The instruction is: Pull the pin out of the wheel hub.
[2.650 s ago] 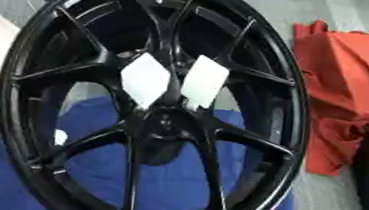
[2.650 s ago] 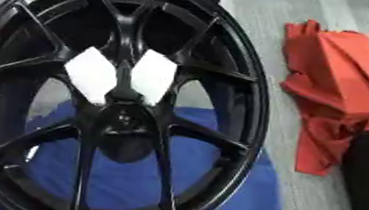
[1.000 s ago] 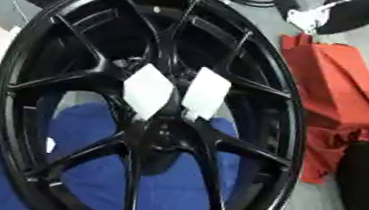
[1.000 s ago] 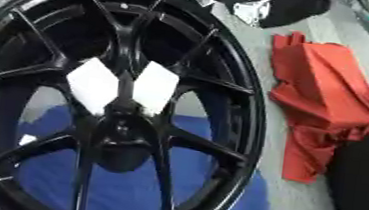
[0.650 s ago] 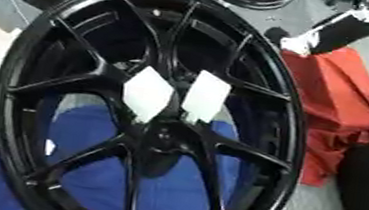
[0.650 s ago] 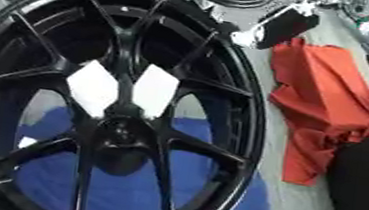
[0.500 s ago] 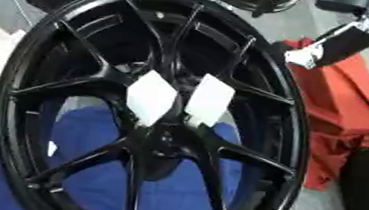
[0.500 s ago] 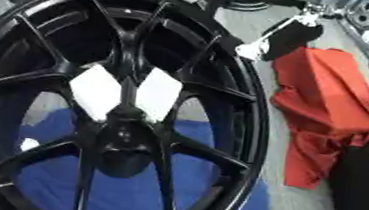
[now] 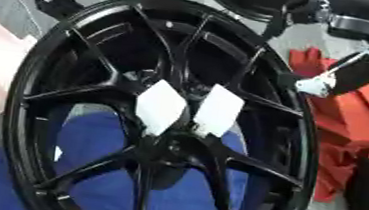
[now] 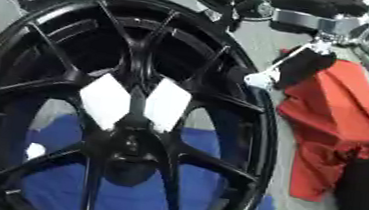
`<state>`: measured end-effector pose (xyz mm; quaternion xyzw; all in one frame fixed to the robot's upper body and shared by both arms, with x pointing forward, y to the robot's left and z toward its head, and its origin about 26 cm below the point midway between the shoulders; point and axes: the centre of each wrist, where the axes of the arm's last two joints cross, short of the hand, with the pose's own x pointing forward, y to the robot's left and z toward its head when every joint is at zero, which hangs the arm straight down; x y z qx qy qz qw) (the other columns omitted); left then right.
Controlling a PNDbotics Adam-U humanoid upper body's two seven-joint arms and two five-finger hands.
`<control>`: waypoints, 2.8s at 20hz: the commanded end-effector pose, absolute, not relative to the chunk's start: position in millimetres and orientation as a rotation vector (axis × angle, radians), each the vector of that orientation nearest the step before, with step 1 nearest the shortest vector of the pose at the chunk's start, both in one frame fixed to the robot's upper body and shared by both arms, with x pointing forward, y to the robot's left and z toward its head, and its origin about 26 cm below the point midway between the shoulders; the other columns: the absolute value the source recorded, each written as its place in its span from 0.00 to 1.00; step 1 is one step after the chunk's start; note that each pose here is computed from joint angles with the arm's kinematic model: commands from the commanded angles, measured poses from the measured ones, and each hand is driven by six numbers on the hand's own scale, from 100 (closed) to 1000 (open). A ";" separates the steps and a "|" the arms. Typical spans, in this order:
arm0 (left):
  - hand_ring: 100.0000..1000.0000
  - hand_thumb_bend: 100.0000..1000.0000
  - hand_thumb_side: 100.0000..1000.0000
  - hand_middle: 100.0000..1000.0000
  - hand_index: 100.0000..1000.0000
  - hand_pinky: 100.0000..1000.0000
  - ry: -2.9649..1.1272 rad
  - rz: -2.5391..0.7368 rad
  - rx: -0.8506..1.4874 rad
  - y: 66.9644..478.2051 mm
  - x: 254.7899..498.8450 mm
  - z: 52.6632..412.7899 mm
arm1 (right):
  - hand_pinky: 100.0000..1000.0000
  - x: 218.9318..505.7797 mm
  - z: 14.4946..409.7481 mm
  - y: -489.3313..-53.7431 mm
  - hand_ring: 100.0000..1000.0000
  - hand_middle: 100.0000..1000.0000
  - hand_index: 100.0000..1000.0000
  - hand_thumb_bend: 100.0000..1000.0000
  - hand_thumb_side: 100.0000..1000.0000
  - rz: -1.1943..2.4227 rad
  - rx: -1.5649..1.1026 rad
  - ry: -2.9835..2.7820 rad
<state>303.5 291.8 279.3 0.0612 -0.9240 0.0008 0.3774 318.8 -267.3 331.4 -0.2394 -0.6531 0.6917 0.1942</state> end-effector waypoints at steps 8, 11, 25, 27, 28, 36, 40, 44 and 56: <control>0.56 0.00 0.64 0.51 0.65 0.79 -2.385 -0.023 0.165 291.6 299.9 287.6 | 0.80 296.6 339.6 -255.7 0.70 0.70 0.78 0.23 0.17 1.914 -0.661 -1.861; 0.56 0.00 0.64 0.51 0.65 0.79 -2.381 -0.022 0.164 291.4 299.9 286.8 | 0.81 291.9 339.3 -249.0 0.71 0.71 0.79 0.24 0.15 1.928 -0.652 -1.867; 0.56 0.00 0.64 0.51 0.64 0.79 -2.367 -0.023 0.168 292.0 299.8 283.9 | 0.89 289.7 344.7 -233.6 0.84 0.80 0.87 0.40 0.00 2.281 -0.784 -1.811; 0.56 0.00 0.64 0.51 0.64 0.79 -2.367 -0.024 0.171 292.3 299.8 283.8 | 0.89 290.6 343.1 -232.9 0.84 0.80 0.88 0.40 0.00 2.320 -0.798 -1.812; 0.56 0.00 0.65 0.51 0.64 0.79 -2.367 -0.023 0.173 292.5 299.7 283.7 | 0.90 291.4 342.9 -233.1 0.84 0.80 0.88 0.40 0.00 2.336 -0.804 -1.814; 0.56 0.00 0.65 0.50 0.64 0.79 -2.365 -0.021 0.180 292.3 299.7 283.6 | 0.90 305.6 341.5 -239.6 0.84 0.80 0.87 0.41 0.00 2.406 -0.843 -1.850; 0.56 0.00 0.66 0.50 0.64 0.79 -2.364 -0.019 0.185 292.5 299.7 283.4 | 0.90 312.3 338.8 -240.2 0.83 0.79 0.87 0.41 0.00 2.398 -0.844 -1.844; 0.55 0.00 0.66 0.50 0.64 0.79 -2.363 -0.018 0.187 292.3 299.7 283.2 | 0.90 315.1 337.6 -238.1 0.83 0.79 0.87 0.41 0.00 2.394 -0.840 -1.838; 0.55 0.00 0.66 0.50 0.64 0.79 -2.360 -0.006 0.199 293.3 299.5 282.3 | 0.88 314.2 335.1 -232.8 0.81 0.78 0.86 0.41 0.00 2.416 -0.746 -1.836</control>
